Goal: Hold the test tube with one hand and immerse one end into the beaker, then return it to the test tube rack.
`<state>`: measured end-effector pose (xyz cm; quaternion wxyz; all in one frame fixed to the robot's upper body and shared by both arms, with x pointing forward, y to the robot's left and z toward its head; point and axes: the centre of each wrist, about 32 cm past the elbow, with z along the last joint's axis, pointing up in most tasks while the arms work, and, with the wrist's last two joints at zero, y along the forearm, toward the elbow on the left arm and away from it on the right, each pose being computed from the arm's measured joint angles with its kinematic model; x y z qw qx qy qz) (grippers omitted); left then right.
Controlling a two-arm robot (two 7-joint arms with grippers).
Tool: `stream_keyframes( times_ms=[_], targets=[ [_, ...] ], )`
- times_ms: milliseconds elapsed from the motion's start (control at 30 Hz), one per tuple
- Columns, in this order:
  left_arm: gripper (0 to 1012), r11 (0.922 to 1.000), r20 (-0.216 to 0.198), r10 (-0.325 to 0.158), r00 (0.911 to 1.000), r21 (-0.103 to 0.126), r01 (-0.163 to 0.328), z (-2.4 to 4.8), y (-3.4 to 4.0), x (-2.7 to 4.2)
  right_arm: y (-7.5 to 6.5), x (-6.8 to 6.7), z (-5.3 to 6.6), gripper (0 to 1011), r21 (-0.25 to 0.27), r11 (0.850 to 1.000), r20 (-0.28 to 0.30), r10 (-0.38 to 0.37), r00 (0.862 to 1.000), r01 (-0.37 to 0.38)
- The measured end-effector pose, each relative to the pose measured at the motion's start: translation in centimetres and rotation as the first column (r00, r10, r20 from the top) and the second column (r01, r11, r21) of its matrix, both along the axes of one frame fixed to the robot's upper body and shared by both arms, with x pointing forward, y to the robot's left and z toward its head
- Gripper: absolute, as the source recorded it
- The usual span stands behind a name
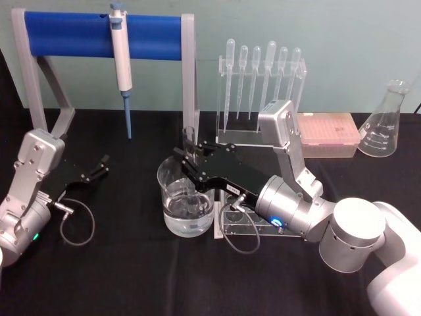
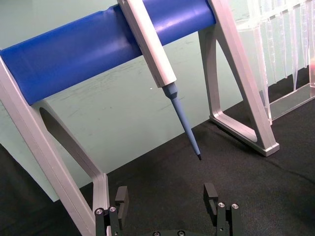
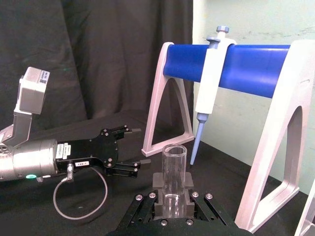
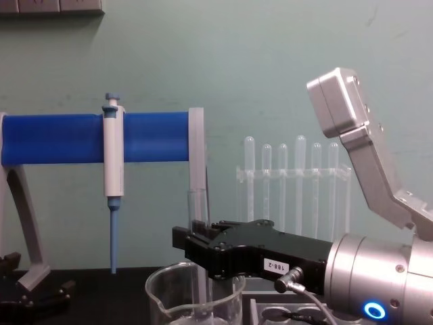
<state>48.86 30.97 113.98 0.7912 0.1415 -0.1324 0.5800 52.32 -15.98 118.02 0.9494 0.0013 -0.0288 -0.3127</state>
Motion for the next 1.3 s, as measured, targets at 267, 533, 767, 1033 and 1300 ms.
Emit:
stream_keyframes(
  times_ms=[267,533,767,1033,1300],
  targets=[
    [1000,1.0000,0.000,0.000,1.0000,0.000,0.000,0.00,0.00,0.00,0.00,0.00,0.00,224,0.000,1.000,0.000,0.000,1.000,0.000],
    [1000,1.0000,0.000,0.000,1.0000,0.000,0.000,0.00,0.00,0.00,0.00,0.00,0.00,225,0.000,1.000,0.000,0.000,1.000,0.000],
    [1000,1.0000,0.000,0.000,1.0000,0.000,0.000,0.00,0.00,0.00,0.00,0.00,0.00,225,0.000,1.000,0.000,0.000,1.000,0.000],
    [1000,1.0000,0.000,0.000,1.0000,0.000,0.000,0.00,0.00,0.00,0.00,0.00,0.00,224,0.000,1.000,0.000,0.000,1.000,0.000],
    [1000,1.0000,0.000,0.000,1.0000,0.000,0.000,0.00,-0.01,0.00,0.00,0.00,0.00,224,0.000,1.000,0.000,0.000,1.000,0.000]
  ],
)
